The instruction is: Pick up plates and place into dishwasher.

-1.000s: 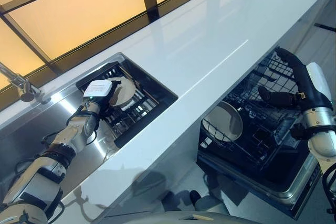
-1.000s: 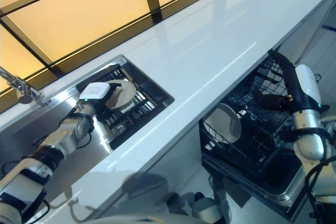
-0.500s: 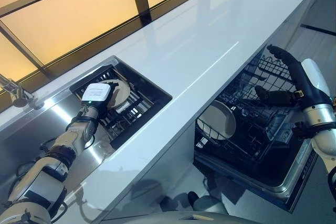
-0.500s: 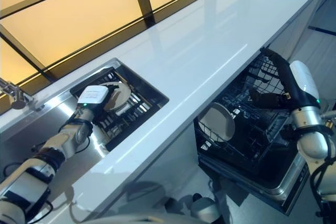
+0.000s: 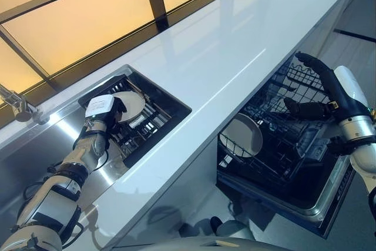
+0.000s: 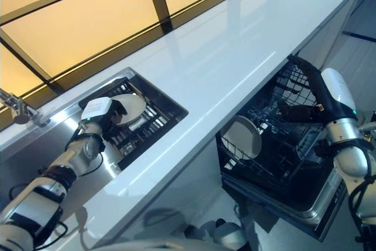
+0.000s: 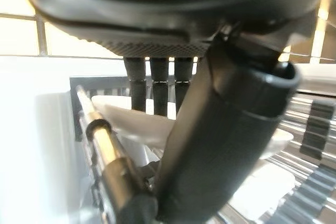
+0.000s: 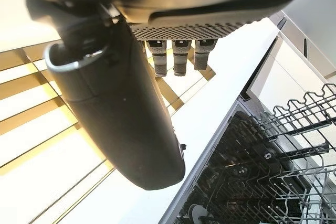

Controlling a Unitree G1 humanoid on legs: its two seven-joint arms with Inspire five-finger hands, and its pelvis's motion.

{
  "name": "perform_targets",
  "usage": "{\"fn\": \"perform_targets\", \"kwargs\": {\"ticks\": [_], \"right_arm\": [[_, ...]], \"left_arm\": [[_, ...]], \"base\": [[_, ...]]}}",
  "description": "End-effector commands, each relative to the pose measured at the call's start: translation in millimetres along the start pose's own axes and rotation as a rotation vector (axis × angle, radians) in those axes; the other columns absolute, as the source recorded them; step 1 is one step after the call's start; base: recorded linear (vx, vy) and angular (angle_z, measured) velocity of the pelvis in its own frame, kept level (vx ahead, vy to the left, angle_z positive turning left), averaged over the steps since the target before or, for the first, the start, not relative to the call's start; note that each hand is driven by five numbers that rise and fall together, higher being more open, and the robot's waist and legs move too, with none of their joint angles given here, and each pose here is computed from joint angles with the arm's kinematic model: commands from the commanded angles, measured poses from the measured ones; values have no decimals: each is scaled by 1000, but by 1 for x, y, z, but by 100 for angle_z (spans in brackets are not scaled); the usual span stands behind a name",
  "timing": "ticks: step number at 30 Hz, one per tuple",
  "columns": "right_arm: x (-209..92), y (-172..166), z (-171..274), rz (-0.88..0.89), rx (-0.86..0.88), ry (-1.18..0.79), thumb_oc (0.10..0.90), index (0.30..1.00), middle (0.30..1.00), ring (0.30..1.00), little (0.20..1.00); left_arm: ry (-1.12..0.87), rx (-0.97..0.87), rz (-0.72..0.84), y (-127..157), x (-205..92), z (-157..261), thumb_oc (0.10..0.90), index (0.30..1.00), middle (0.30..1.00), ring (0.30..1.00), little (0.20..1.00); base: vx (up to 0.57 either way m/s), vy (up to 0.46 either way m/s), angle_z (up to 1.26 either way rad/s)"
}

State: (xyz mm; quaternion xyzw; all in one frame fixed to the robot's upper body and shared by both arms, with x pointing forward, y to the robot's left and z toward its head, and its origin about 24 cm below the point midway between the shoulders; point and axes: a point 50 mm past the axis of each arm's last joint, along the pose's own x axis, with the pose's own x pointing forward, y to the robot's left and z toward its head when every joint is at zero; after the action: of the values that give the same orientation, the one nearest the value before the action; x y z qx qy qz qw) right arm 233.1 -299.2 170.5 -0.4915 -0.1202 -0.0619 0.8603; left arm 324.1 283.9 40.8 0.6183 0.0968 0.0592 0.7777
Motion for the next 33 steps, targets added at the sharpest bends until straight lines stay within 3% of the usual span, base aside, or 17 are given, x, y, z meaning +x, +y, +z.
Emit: {"fn": "perform_targets", "kwargs": {"ticks": [1,16,28,29,33], "right_arm": [[24,-43,45,-174,-68,-263,800,900,900,900,900],[24,-43,53,-187,-82,-315,800,900,900,900,900],[12,-39,49,-199,-74,-324,800,900,900,900,900],[10,-40,48,-205,-71,-328,800,900,900,900,900],[9,-39,48,-209,-69,-328,800,900,900,900,900]], "left_arm": [[184,-85,5,19,13,-21,100,300,300,300,200],[107,-97,142,40,16,-20,100,300,300,300,200],[-255,-74,425,101,20,32,100,300,300,300,200],[-352,-72,488,115,16,49,100,300,300,300,200],[-434,-84,541,129,9,63,100,300,300,300,200]], "base": [[0,0,0],[-4,4,0],[-1,0,0],[0,0,0],[-2,1,1]]}}
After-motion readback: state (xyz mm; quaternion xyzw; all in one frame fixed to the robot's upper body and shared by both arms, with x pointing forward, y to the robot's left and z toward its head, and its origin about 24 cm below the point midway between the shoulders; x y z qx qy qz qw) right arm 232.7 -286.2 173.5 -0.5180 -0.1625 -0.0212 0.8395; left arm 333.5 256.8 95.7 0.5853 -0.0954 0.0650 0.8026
